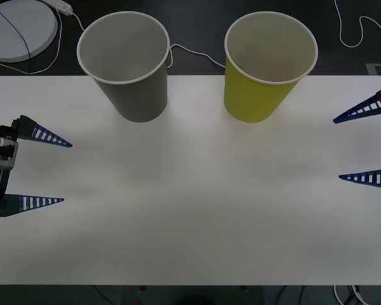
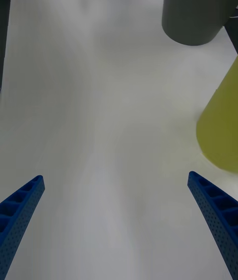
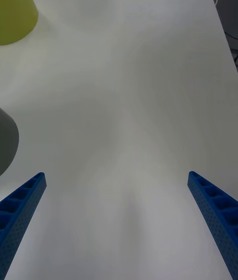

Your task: Put the can into the green bin and the plastic bottle into the gray bin

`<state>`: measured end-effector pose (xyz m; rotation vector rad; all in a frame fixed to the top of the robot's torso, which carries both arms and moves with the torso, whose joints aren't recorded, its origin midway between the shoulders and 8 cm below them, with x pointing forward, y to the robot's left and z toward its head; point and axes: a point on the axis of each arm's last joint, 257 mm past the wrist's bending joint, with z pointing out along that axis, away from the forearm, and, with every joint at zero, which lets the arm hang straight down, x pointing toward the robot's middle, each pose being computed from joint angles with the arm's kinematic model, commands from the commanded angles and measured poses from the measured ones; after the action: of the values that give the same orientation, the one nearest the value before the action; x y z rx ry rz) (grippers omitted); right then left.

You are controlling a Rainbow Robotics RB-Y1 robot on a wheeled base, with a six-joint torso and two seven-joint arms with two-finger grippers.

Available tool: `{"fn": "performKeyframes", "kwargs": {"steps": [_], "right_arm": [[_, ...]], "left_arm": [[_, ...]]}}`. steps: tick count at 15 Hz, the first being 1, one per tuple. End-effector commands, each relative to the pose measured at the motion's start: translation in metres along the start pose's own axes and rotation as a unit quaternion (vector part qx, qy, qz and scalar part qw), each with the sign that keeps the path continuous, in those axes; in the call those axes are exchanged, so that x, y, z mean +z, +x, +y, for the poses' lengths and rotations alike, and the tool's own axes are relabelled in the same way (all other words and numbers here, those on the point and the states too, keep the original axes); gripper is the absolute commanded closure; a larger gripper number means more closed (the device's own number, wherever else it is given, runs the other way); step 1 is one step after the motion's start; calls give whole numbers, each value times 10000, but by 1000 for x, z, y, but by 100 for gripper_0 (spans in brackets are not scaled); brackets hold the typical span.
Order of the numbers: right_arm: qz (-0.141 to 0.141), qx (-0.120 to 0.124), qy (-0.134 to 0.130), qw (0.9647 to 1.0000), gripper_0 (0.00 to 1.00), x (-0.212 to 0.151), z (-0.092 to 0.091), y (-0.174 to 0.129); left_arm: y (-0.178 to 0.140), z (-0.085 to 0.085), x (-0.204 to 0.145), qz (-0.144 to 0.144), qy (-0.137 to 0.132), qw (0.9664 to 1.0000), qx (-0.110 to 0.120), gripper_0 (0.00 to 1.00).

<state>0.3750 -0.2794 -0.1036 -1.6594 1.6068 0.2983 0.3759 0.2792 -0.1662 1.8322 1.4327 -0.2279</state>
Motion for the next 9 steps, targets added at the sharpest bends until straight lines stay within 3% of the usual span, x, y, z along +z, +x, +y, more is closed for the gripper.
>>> {"fn": "performKeyframes", "kwargs": {"steps": [1, 5, 9], "right_arm": [[-114, -71, 70, 9999, 0, 7, 10, 13], [-235, -165, 223, 9993, 0, 13, 24, 29], [-348, -198, 205, 9990, 0, 23, 43, 40]], "left_arm": [[0, 0, 0, 0, 0, 10000, 0, 0], [0, 0, 0, 0, 0, 10000, 0, 0], [0, 0, 0, 0, 0, 10000, 0, 0]]}}
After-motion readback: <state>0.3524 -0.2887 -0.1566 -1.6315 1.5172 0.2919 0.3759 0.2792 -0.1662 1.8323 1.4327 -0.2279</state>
